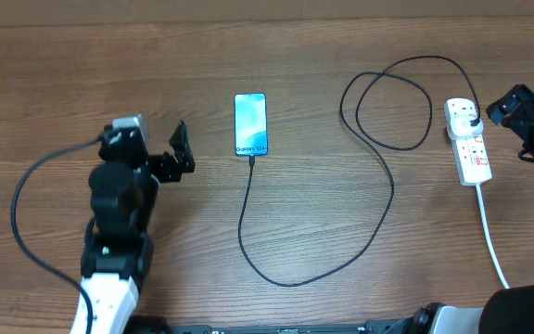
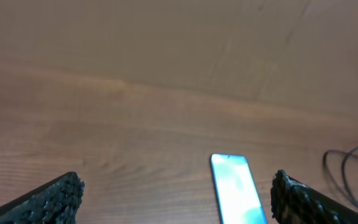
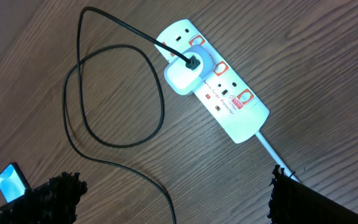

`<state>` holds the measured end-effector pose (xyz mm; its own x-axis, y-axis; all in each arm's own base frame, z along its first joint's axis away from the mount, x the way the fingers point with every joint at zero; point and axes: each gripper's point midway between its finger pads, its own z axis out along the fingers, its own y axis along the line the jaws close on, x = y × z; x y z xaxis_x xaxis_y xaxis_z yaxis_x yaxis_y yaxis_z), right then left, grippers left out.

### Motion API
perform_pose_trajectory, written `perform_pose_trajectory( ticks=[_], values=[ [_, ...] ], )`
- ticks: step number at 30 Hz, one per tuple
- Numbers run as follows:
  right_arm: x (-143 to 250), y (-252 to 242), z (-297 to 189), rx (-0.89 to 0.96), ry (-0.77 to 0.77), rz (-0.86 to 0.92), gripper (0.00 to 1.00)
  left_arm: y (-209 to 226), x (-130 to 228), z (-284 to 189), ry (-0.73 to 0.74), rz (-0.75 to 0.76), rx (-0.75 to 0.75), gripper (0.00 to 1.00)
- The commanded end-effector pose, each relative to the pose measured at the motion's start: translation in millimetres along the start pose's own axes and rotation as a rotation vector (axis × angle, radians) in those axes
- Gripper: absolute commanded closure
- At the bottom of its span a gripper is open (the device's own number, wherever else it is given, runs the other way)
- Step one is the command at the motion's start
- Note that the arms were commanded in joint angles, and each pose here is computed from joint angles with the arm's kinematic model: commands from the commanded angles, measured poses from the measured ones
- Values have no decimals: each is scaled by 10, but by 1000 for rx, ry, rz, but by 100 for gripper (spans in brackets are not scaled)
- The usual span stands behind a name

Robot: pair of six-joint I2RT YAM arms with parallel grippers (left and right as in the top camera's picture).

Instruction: Plug charger to phone and switch on socket

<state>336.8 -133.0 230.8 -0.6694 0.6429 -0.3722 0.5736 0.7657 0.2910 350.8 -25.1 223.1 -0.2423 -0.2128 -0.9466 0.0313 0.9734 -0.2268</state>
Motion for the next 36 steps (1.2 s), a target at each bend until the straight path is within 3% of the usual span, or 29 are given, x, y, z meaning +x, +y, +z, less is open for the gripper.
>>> perform_pose_trajectory(
  ticks=[1,17,24,36],
  values=[
    [5,9,-11,-1,-5,0,0,-40,-69,-184,-89,17,33,0],
    [5,9,-11,-1,-5,0,0,-38,-23,-861,-508,34,120,0],
    [5,9,-11,-1,-5,0,0,-21,-19,-890,-504,43,106,0],
    [5,9,-11,-1,-5,0,0,151,390,-776,-327,45,23,0]
  ],
)
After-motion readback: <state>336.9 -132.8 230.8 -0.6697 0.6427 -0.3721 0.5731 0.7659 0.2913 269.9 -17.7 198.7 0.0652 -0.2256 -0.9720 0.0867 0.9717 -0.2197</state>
